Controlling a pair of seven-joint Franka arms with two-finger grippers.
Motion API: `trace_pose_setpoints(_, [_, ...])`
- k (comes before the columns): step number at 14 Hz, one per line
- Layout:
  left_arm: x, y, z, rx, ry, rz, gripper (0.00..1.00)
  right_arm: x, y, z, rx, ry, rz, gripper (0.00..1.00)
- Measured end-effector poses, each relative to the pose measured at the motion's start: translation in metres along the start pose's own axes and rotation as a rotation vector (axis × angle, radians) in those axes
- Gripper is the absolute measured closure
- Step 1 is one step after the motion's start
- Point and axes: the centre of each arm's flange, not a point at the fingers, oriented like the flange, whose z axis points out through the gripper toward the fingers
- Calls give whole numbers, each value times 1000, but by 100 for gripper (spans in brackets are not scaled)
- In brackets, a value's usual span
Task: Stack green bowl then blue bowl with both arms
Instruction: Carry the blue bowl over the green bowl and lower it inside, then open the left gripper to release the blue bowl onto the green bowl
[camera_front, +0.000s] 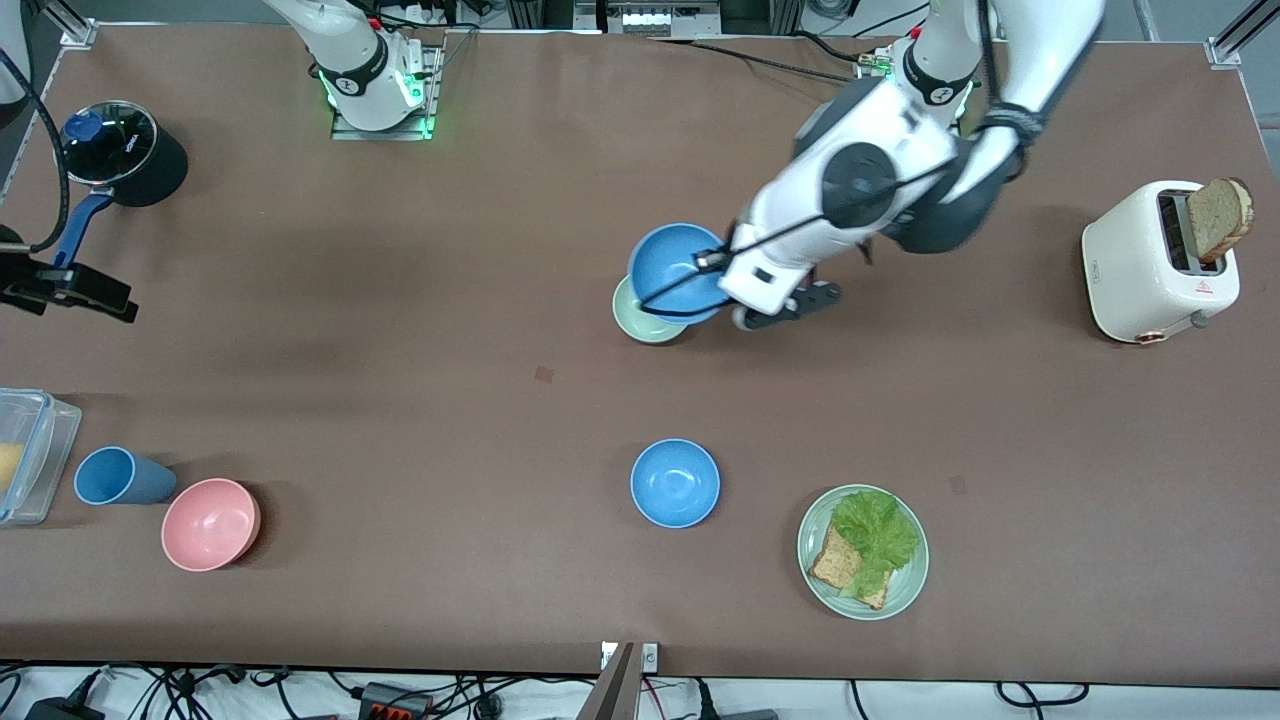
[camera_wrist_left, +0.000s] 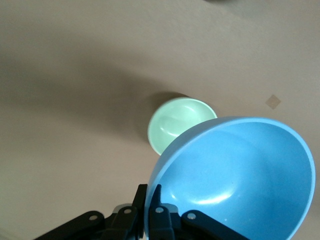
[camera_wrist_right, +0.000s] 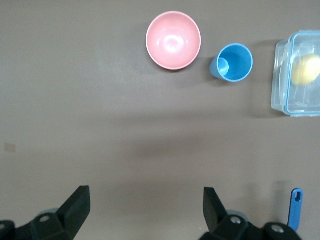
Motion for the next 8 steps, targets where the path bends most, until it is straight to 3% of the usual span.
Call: trace_pose_setpoints(8, [-15,39,99,84,134,-14,95,-48,1,19,13,38,-2,0])
